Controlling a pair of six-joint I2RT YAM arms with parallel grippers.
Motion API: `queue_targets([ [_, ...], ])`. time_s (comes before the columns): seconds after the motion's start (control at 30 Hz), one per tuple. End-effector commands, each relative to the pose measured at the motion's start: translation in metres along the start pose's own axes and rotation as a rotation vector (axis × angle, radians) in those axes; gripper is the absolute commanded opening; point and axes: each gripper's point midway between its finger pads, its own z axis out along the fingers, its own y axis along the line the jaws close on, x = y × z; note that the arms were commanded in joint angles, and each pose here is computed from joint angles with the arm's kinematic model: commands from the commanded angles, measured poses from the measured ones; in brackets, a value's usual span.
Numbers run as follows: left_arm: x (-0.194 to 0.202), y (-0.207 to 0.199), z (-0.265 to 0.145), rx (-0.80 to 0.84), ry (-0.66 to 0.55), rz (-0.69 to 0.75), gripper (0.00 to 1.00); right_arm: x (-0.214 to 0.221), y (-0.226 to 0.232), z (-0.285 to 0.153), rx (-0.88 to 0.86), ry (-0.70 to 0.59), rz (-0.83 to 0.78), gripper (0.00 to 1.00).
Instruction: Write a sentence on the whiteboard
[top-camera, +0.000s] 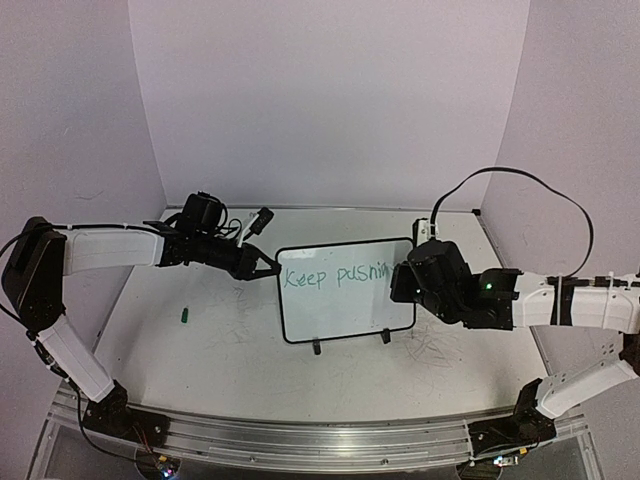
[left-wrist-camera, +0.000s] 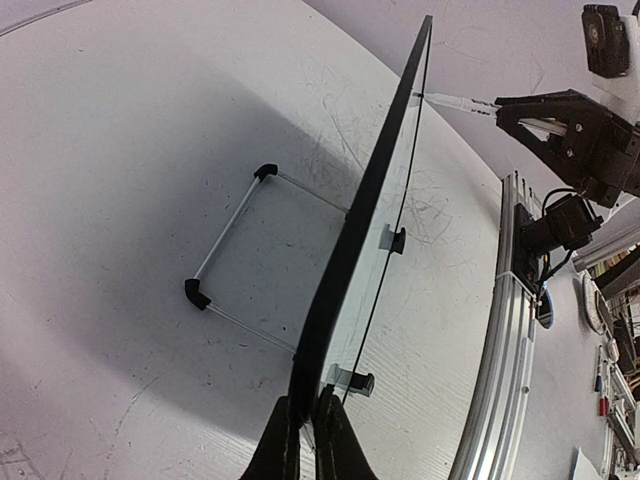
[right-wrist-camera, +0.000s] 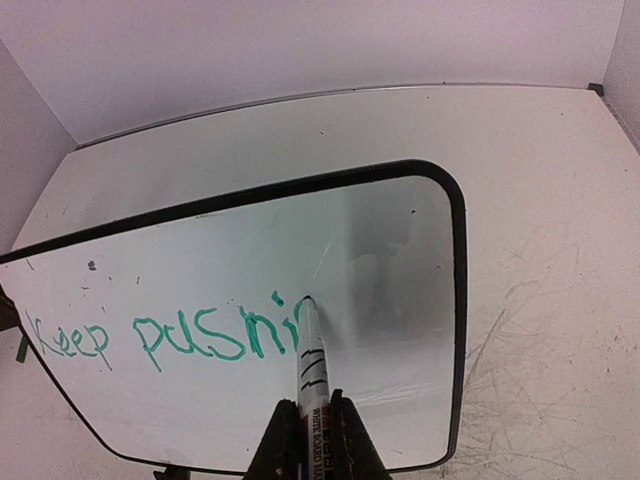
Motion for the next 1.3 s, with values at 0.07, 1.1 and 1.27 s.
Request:
queue_targets([
  [0.07, -0.014, 0.001, -0.009, -0.048, -0.036, 0.05, 0.0, 0.003, -0.01, -0.003, 0.021, 0.009, 0.031, 0.0],
  [1.1, -0.015, -0.001, -0.01, -0.048, -0.04, 0.056, 0.0, -0.009, -0.016, -0.008, 0.006, -0.03, 0.08, 0.0],
  [1.27, -0.015, -0.001, -0.01, -0.049, -0.04, 0.056, 0.0, -0.01, -0.02, -0.005, 0.026, -0.032, 0.081, 0.0],
])
